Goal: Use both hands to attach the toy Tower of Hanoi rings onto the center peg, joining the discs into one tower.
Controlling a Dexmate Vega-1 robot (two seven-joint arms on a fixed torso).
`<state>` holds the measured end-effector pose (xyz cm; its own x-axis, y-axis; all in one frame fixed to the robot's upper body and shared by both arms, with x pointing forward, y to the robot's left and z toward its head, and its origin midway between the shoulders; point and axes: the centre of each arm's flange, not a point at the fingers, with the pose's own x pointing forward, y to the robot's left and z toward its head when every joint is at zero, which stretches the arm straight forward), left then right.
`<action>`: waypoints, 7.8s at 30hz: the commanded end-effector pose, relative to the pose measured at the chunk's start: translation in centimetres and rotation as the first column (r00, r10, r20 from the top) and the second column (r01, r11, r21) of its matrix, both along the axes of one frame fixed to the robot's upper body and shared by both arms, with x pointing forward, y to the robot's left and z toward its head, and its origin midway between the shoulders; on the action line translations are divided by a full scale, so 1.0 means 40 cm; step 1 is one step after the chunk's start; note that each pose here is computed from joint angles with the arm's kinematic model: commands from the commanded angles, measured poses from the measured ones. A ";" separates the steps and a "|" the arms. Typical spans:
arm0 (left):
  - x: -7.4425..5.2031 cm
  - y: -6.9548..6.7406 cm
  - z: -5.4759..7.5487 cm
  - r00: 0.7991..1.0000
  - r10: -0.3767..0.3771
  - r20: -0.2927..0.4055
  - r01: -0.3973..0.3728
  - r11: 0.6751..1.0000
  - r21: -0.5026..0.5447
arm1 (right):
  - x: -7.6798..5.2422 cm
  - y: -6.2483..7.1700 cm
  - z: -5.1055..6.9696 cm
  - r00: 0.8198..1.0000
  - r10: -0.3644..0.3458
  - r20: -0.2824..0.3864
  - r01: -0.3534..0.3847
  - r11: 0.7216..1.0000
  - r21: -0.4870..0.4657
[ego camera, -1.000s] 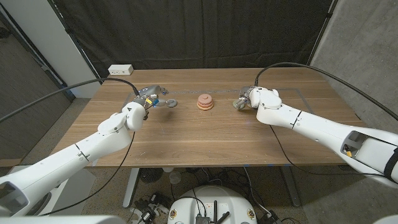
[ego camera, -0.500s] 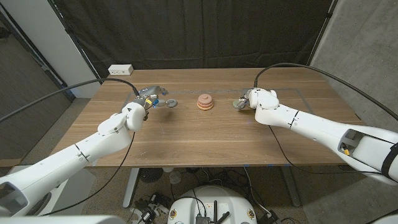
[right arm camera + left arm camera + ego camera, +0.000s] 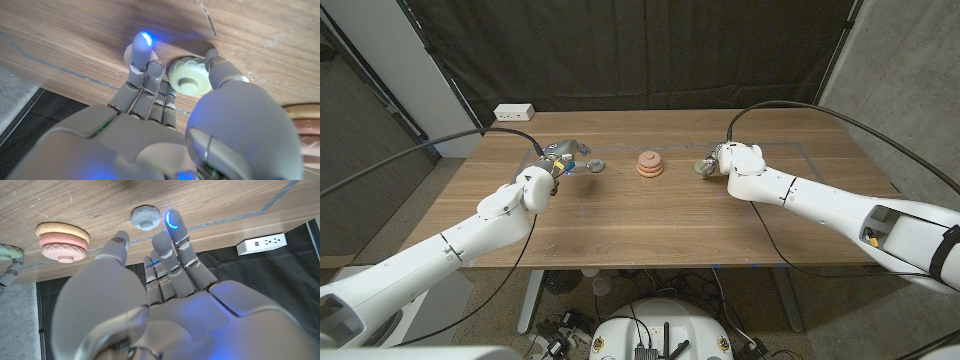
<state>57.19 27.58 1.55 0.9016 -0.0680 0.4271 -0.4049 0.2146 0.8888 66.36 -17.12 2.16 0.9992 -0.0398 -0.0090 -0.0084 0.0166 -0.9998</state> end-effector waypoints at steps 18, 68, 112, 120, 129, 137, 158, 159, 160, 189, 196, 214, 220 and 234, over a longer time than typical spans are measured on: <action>0.000 -0.001 -0.007 1.000 0.003 -0.010 -0.003 1.000 -0.008 | 0.018 0.013 -0.031 1.000 0.014 0.025 -0.014 1.000 0.004; 0.002 0.001 0.001 1.000 -0.003 -0.007 0.003 1.000 -0.009 | -0.021 0.003 0.011 0.996 0.037 0.084 -0.040 0.999 0.036; -0.017 0.003 -0.004 1.000 -0.007 0.003 0.008 1.000 -0.019 | -0.138 0.015 0.141 0.979 0.098 0.180 -0.096 0.995 -0.019; -0.021 0.007 -0.010 1.000 -0.004 0.001 0.004 1.000 -0.023 | -0.137 0.021 0.145 0.976 0.120 0.183 -0.118 0.993 -0.020; -0.023 0.008 -0.012 1.000 -0.002 -0.001 0.002 1.000 -0.022 | -0.135 0.029 0.150 0.969 0.169 0.179 -0.168 0.986 -0.021; -0.025 0.010 -0.010 1.000 0.004 0.004 -0.004 1.000 -0.023 | -0.135 0.051 0.156 0.957 0.220 0.191 -0.217 0.975 -0.038; -0.037 0.011 -0.010 1.000 0.009 0.005 -0.009 1.000 -0.016 | -0.158 0.135 0.183 0.918 0.338 0.207 -0.318 0.940 -0.122; -0.037 0.011 -0.010 1.000 0.008 0.005 -0.008 1.000 -0.017 | -0.160 0.139 0.185 0.916 0.344 0.208 -0.324 0.938 -0.126; -0.037 0.011 -0.011 1.000 0.008 0.004 -0.008 1.000 -0.016 | -0.162 0.144 0.186 0.914 0.348 0.207 -0.327 0.936 -0.129; -0.040 0.013 -0.020 1.000 -0.002 0.011 0.002 1.000 -0.028 | -0.142 0.260 0.220 0.880 0.445 0.167 -0.414 0.890 -0.190; -0.036 0.012 -0.018 1.000 -0.003 0.010 0.003 1.000 -0.027 | -0.133 0.285 0.224 0.875 0.459 0.153 -0.427 0.881 -0.201; -0.032 0.013 -0.020 1.000 0.001 -0.001 -0.001 1.000 -0.021 | -0.091 0.335 0.225 0.882 0.460 0.102 -0.430 0.875 -0.223; -0.035 0.016 -0.017 1.000 0.003 0.004 -0.003 1.000 -0.022 | -0.073 0.349 0.224 0.889 0.450 0.081 -0.424 0.877 -0.226; -0.036 0.021 -0.020 1.000 0.004 0.005 -0.004 1.000 -0.031 | -0.047 0.355 0.212 0.905 0.423 0.042 -0.403 0.886 -0.232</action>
<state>55.78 28.30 0.78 0.9009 -0.0539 0.4308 -0.4080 0.2336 0.8826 63.64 -3.28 10.90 0.9108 0.4068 0.0706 0.1486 -0.1634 -0.9753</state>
